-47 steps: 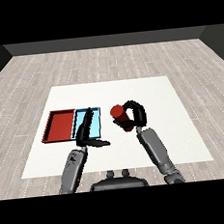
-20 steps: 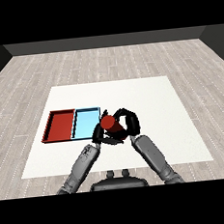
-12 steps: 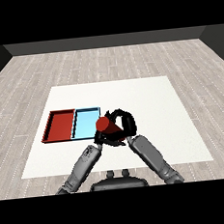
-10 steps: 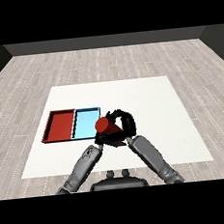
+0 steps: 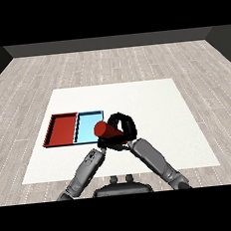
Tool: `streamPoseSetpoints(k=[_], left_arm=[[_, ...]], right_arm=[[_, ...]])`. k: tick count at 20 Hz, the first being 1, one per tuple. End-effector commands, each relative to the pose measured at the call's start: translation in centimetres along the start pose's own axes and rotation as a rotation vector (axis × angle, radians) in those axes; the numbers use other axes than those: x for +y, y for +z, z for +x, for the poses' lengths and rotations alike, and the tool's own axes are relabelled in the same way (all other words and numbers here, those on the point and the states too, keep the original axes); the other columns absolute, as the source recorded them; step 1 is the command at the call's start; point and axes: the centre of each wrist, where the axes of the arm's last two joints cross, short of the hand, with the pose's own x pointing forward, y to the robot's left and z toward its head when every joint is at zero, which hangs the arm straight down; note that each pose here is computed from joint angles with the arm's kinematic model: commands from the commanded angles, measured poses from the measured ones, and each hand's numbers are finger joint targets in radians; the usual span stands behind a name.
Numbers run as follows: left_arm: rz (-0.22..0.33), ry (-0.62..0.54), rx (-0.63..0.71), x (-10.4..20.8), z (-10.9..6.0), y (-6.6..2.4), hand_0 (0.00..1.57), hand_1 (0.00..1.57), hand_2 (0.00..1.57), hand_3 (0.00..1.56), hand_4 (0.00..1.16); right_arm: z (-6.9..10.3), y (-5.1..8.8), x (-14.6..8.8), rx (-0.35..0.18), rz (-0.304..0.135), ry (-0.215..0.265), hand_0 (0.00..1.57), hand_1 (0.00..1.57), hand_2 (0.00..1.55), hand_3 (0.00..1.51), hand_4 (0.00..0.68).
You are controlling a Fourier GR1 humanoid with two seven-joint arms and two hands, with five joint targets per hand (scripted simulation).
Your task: Pick the red can and put it in the red box
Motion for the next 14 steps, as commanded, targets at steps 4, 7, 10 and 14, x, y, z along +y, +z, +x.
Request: streamPoseSetpoints(k=[4,7,10,14], left_arm=[[0.223,0.050,0.017,-0.1,0.2,-0.41,1.45,1.45,1.48,1.42,1.11],[0.212,-0.021,0.029,-0.9,-0.5,-0.29,1.57,1.57,1.56,1.48,1.12],[0.213,-0.019,0.030,-1.0,1.2,-2.49,1.57,1.57,1.56,1.48,1.12],[0.233,-0.035,-0.001,-2.2,-0.3,-1.08,1.57,1.57,1.55,1.47,1.13]], right_arm=[[-1.0,0.0,0.1,0.017,0.024,-0.001,1.56,1.56,1.47,1.40,0.654],[1.3,1.6,-0.8,-0.002,0.024,0.008,1.50,1.50,1.45,1.39,0.652],[1.0,1.0,1.7,-0.004,-0.006,-0.005,1.49,1.49,1.44,1.39,0.651],[-0.2,2.2,0.5,0.010,0.024,-0.017,1.48,1.48,1.45,1.39,0.644]])
